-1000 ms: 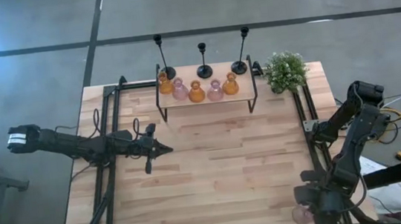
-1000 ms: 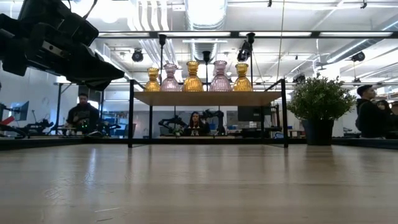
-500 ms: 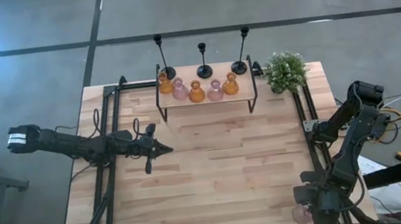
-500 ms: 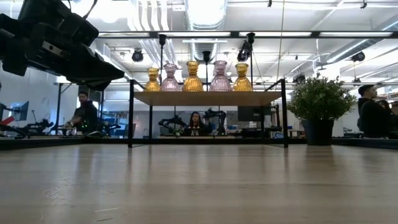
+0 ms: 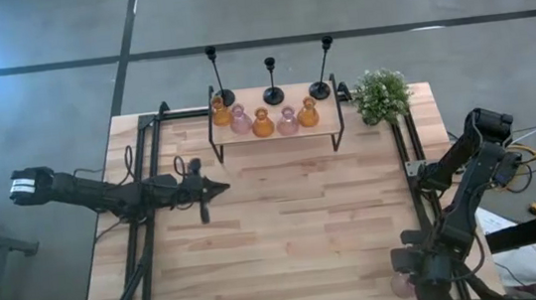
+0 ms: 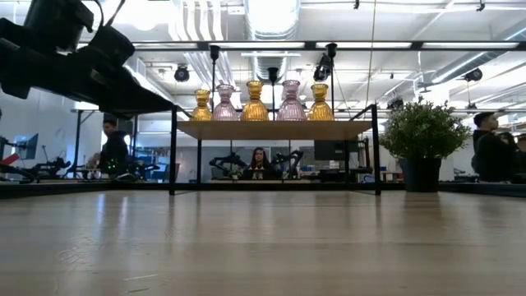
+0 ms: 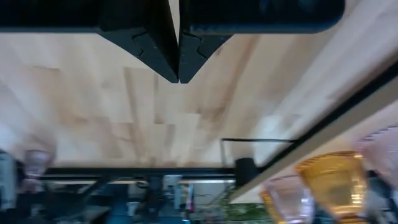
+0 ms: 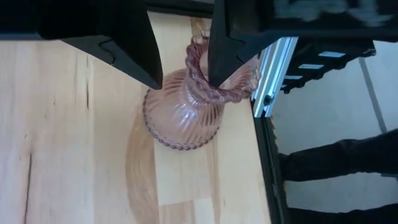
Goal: Pick & Place candle stick holders
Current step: Put the pink candle holder on the shelf
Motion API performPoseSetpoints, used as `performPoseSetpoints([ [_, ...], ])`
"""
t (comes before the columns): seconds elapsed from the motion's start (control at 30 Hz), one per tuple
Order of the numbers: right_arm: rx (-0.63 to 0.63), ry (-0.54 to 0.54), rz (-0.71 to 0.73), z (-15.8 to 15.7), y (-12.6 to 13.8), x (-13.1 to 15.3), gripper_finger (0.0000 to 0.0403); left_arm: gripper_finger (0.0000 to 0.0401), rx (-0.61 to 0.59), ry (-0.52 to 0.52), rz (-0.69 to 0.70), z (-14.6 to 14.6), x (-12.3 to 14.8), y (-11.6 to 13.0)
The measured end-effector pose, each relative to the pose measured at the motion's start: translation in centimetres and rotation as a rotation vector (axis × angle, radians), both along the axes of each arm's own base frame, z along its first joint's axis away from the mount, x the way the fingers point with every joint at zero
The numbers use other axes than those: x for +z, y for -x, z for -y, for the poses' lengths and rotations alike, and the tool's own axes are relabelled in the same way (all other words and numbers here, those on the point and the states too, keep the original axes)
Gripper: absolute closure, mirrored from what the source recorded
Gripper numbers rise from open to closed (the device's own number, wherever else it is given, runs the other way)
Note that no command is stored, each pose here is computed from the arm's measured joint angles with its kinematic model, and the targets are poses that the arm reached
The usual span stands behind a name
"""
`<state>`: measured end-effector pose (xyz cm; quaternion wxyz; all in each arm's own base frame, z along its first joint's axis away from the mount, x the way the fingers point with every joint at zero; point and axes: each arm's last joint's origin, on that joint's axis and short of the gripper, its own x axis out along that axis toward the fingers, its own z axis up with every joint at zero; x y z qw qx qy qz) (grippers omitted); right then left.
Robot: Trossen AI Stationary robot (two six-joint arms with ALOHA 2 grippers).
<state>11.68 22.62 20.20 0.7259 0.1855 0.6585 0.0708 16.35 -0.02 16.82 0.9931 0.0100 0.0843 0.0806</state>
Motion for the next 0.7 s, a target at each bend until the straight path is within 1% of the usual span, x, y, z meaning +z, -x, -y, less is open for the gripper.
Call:
performPoseSetpoints([
  [0.2, -0.029, 0.001, -0.012, 0.2, 0.02, -0.45, 0.0308, 0.0389, 0.084, -0.014, 0.001, -0.24, 0.01, 0.05],
  [0.43, -0.021, -0.04, 0.013, -0.14, -0.15, -0.26, 0.0376, 0.0389, 0.124, -0.021, 0.001, -0.35, 0.02, 0.08],
  [0.6, -0.026, -0.057, 0.019, -0.24, -0.36, -0.22, 0.0381, 0.0389, 0.139, -0.024, 0.001, -0.39, 0.02, 0.09],
  [0.7, -0.031, -0.069, -0.004, -0.03, -0.74, -0.23, 0.0381, 0.0389, 0.139, -0.025, -0.006, -0.4, -0.05, 0.1],
])
